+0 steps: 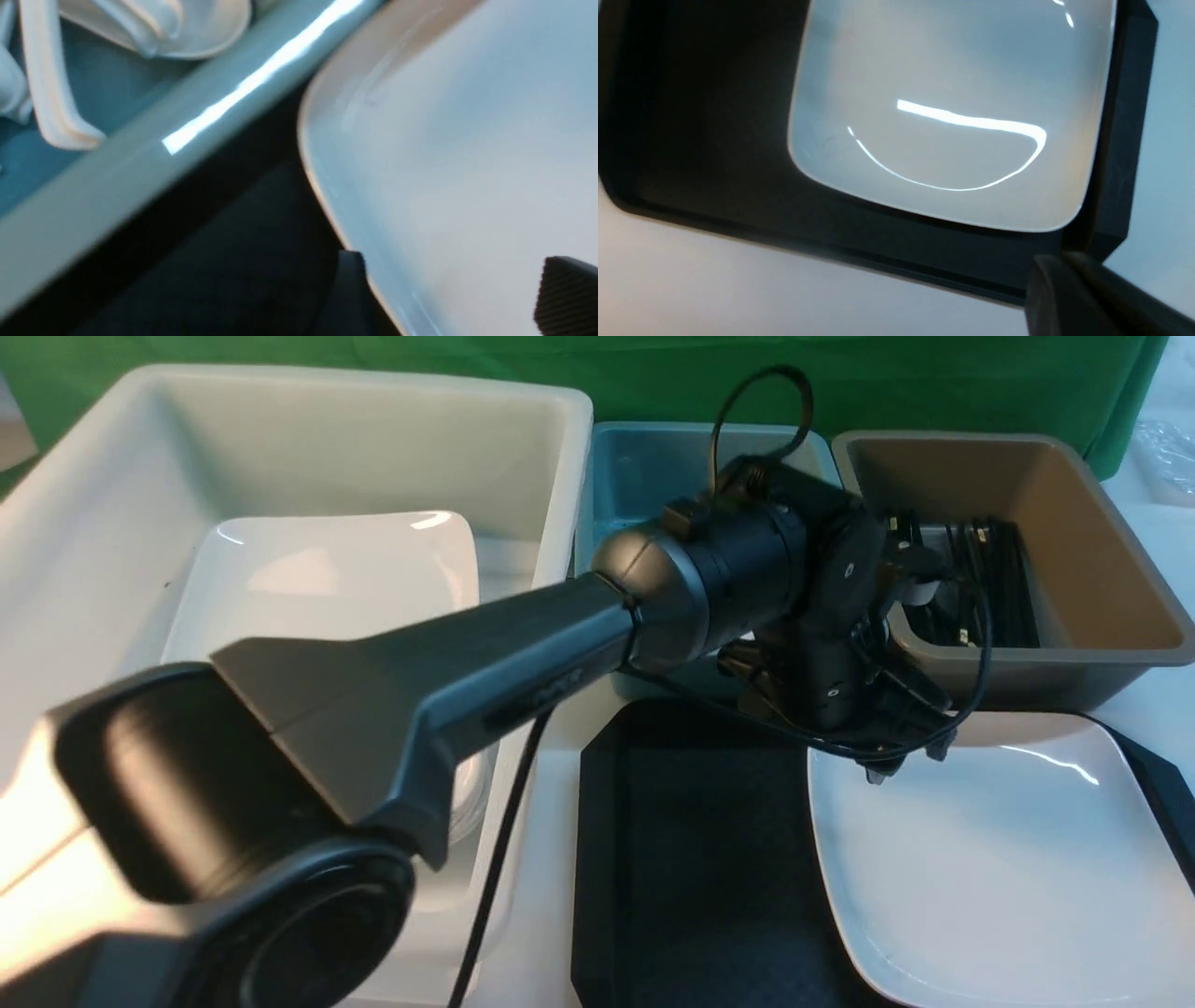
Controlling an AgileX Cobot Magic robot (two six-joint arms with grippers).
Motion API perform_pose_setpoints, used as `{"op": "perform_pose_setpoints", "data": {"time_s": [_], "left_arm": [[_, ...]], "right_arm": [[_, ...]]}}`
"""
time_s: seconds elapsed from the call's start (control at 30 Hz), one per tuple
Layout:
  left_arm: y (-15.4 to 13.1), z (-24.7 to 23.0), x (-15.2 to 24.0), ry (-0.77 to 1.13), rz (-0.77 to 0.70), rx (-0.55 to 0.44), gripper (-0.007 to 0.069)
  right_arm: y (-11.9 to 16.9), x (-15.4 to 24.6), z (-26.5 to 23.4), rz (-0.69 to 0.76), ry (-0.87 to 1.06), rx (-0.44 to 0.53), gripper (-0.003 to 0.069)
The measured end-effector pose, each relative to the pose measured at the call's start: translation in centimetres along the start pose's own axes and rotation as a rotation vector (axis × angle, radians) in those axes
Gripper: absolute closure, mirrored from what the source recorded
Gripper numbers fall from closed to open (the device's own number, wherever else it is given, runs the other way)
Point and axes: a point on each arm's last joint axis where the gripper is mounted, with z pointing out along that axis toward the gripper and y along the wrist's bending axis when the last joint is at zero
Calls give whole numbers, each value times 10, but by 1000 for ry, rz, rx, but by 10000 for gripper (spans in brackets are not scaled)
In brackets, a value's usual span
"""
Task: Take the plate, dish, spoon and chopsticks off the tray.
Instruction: Use the left arm to grab a plate from the dinner plate
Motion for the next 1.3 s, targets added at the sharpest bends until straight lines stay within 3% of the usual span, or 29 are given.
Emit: {"op": "perform_pose_setpoints", "data": {"time_s": [0.2,0.37,0.63,0.77,0.97,1.3], "left_arm": [[25,25,-3,-24,-94,7,58],[23,36,-6,-62,-117,81,57],[25,48,-6,-85,-109,93,67],[24,54,-4,-81,-124,107,155],[27,56,-3,-58,-146,116,412],[18,30,-5,95,-87,144,477]], "right_arm": [[5,6,-9,-21,-44,-33,631],[5,6,-9,-35,-48,-35,631],[5,5,-9,-51,-53,-34,631],[5,3,-10,-52,-72,-31,631],[5,3,-10,-52,-81,-30,631],[4,1,-10,-51,-96,-27,631]]}}
